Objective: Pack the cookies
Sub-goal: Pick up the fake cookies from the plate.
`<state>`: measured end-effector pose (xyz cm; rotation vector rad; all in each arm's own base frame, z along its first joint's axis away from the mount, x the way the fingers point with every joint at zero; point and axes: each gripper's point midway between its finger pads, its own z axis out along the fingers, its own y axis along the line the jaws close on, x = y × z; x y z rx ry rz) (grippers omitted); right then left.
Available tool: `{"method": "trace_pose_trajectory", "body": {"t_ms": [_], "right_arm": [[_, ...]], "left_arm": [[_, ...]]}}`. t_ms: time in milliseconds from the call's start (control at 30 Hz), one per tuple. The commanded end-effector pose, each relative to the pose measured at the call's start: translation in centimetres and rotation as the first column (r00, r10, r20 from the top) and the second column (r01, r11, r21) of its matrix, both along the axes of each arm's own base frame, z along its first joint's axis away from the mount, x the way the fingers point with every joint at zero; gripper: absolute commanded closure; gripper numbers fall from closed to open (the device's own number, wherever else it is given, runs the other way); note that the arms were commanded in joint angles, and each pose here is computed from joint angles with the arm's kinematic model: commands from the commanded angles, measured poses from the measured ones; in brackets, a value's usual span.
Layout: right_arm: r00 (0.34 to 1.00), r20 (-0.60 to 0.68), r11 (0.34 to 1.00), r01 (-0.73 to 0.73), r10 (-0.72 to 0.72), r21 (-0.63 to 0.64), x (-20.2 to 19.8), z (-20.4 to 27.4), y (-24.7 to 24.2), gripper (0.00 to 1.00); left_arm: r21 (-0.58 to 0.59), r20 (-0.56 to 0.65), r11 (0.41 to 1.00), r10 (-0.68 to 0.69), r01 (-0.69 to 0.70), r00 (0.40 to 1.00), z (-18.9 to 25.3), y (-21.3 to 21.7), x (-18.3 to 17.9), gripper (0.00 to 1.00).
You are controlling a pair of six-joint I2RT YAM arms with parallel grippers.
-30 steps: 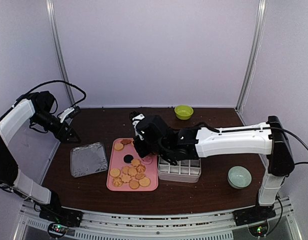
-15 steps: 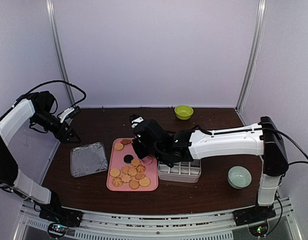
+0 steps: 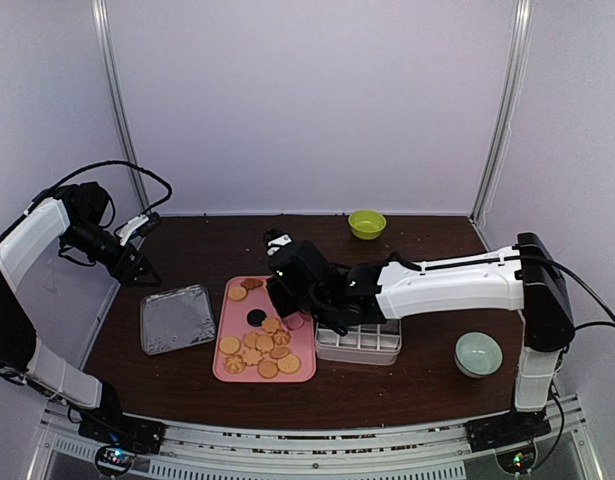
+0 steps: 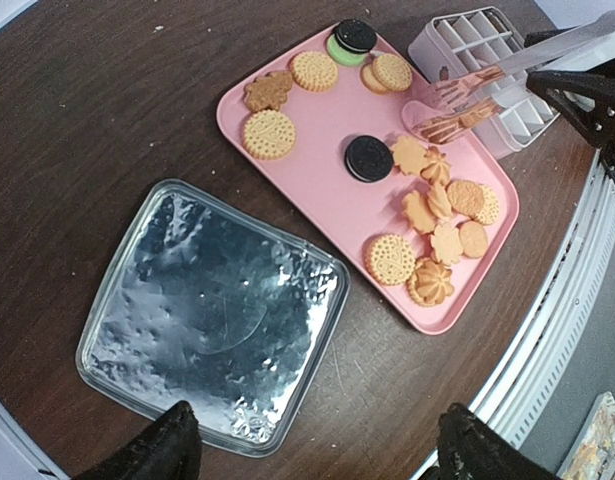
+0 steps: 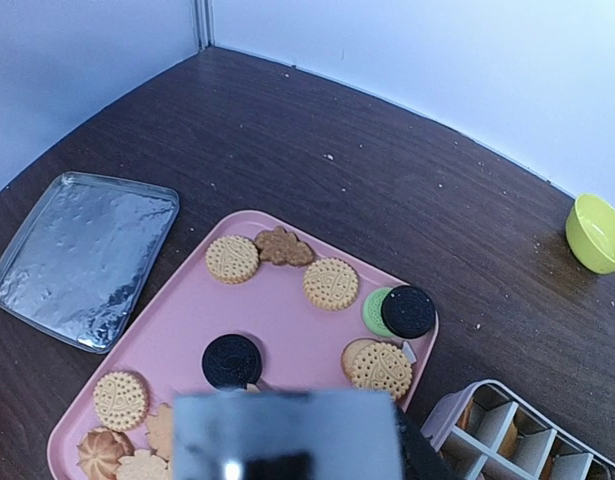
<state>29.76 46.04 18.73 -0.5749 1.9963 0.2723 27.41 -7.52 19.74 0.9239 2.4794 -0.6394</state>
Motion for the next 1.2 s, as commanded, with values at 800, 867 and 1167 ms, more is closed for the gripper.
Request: {"method": "trace_pose_trajectory", "body": {"t_ms": [800,867,1167], "right_arm": [[0.996,0.058,0.997,0.058,-0.062,0.058,0.9,3.7,-2.2,0.94],[0.995,0.072,0.996,0.057,-0.063,0.075,0.8,5.1,-2.6,0.96],[0.984,0.153,0.99,0.076,-0.094,0.119,0.1,11.4,-6.5,0.98]], "left_arm": [[0.005,0.027,1.0,0.003,-0.003,1.0,0.7,0.3,0.2,0.16],[0.003,0.028,1.0,0.003,-0.003,1.0,0.8,0.3,0.2,0.16],[-0.004,0.026,1.0,0.001,0.0,1.0,0.8,0.2,0.3,0.16]]}}
